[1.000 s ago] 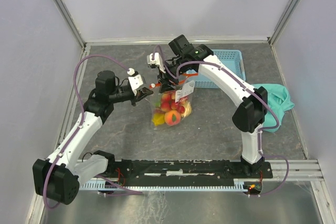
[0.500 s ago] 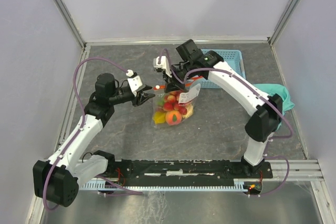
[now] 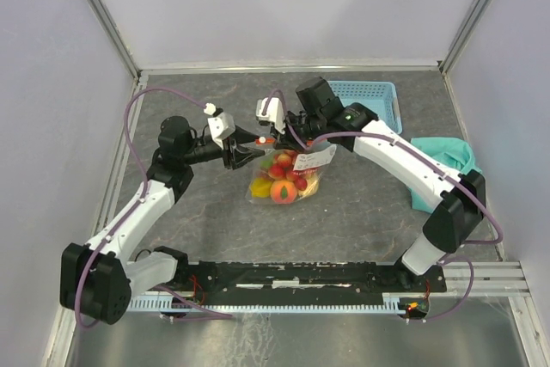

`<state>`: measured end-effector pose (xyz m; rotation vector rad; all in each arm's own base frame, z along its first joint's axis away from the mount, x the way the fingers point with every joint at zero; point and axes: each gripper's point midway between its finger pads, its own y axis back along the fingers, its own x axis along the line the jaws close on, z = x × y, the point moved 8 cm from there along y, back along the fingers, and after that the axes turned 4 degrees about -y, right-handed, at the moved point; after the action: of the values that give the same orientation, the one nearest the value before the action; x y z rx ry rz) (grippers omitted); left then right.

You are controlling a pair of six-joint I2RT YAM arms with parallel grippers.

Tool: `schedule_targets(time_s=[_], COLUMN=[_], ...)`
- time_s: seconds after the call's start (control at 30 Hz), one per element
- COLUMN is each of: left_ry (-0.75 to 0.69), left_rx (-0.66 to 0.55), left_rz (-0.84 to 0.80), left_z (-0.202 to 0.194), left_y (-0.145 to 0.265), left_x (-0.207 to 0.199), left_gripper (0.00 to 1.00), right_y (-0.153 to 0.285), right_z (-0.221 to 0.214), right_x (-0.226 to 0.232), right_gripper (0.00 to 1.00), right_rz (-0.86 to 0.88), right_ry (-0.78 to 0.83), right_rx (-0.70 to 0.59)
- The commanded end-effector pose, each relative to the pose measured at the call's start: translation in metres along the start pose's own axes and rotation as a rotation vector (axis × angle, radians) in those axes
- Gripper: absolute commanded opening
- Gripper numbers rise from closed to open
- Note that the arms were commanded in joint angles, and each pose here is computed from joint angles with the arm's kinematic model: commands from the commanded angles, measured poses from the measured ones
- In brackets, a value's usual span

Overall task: Place the food in the zip-top bag and seal the zipper
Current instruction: Zip the zipper food storage bag at the center of the board.

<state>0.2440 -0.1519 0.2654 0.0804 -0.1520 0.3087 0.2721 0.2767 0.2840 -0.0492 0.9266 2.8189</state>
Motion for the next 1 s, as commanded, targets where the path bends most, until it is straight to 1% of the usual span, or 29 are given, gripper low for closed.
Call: schedule_targets(time_s=[0.0, 0.23, 0.3, 0.4, 0.67, 0.83, 0.97], left_ry=[0.034, 0.103, 0.119, 0.142, 0.15, 0.146, 0.138], left_rx=[-0.075, -0.05, -0.038, -0.015, -0.018, -0.027, -0.043], left_rz=[-0.079, -0.082, -0.061, -0.01, -0.009, -0.022, -0.025], left_z=[0.016, 0.005, 0.002, -0.002, -0.001, 0.002, 0.005], left_y=[-0.011, -0.017, -0.018, -0.018, -0.021, -0.026, -0.03], left_x=[-0.003, 0.0, 0.002, 0.007, 0.011, 0.016, 0.019], left_gripper=[0.51, 0.38, 0.38, 0.43, 0.43, 0.37, 0.36], right_y=[0.015, 0.018, 0.02, 0.022, 0.02, 0.018, 0.016], right_z=[0.03, 0.031, 0.031, 0.033, 0.031, 0.03, 0.028], right_x=[-0.006, -0.008, -0.01, -0.009, -0.007, -0.005, -0.004], right_gripper=[0.01, 0.01, 0.01, 0.01, 0.02, 0.03, 0.03], right_rz=[-0.156, -0.24, -0.262, -0.271, -0.257, -0.24, -0.225], right_ry=[0.069, 0.086, 0.088, 0.093, 0.098, 0.1, 0.1], right_rx=[-0.133, -0.159, -0.165, -0.178, -0.178, -0.179, -0.172])
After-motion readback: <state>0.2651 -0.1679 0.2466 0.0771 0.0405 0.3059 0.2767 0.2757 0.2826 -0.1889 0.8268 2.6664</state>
